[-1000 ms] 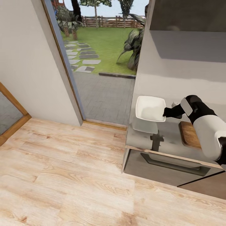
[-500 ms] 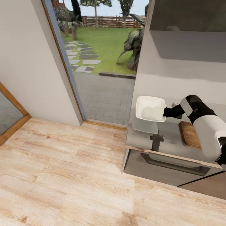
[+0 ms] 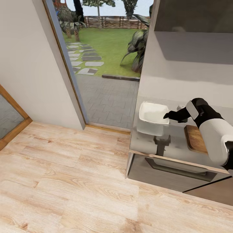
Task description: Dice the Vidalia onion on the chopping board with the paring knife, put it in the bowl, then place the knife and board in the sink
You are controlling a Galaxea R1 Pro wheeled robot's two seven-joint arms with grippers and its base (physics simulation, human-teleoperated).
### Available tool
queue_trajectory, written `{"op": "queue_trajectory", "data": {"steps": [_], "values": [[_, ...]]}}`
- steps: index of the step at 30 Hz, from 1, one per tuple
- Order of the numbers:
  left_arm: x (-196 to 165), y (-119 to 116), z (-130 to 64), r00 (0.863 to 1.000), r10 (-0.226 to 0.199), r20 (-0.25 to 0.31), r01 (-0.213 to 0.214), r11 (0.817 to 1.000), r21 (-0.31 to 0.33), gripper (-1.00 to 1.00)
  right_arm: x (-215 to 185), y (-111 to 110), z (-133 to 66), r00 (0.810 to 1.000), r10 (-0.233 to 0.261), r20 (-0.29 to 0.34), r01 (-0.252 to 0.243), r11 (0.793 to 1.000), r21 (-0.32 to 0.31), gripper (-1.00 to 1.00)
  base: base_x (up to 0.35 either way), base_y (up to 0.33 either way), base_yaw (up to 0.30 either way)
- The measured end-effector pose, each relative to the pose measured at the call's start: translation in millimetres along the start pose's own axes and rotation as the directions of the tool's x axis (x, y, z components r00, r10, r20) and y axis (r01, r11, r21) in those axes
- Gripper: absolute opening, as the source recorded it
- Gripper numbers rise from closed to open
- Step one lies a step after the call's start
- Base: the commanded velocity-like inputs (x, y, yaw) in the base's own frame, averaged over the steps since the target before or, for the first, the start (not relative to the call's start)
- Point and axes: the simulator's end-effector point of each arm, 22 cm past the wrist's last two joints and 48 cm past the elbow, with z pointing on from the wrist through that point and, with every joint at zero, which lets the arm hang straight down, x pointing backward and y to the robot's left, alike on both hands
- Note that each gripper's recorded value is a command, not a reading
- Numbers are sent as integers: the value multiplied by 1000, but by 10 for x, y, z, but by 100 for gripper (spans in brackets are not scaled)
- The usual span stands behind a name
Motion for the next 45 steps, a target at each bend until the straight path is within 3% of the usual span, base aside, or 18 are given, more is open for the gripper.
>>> {"op": "queue_trajectory", "data": {"steps": [17, 22, 25, 29, 45], "values": [[0, -1, 0, 1000, 0, 0, 0, 1000, 0, 100, -122, 15, -76, 999, -5, 34, 5, 1000, -3, 100, 0, 0, 0], [3, -1, -1, 1000, 0, 0, 0, 1000, 0, 100, -544, 104, -391, 987, -30, 155, 32, 999, -10, 100, 0, 0, 0], [5, -1, -2, 1000, 0, -1, 0, 1000, 0, 100, -905, 188, -735, 962, -53, 269, 58, 998, -12, 100, 0, 0, 0], [7, 0, -2, 1000, 0, -1, 0, 1000, 0, 100, -1100, 228, -957, 940, -66, 335, 73, 997, -8, 100, 0, 0, 0], [28, -18, -7, 1000, 0, -7, 0, 1000, 4, 100, -1144, 172, -1005, 933, -73, 352, 75, 997, 6, 100, -236, -14, 0]]}}
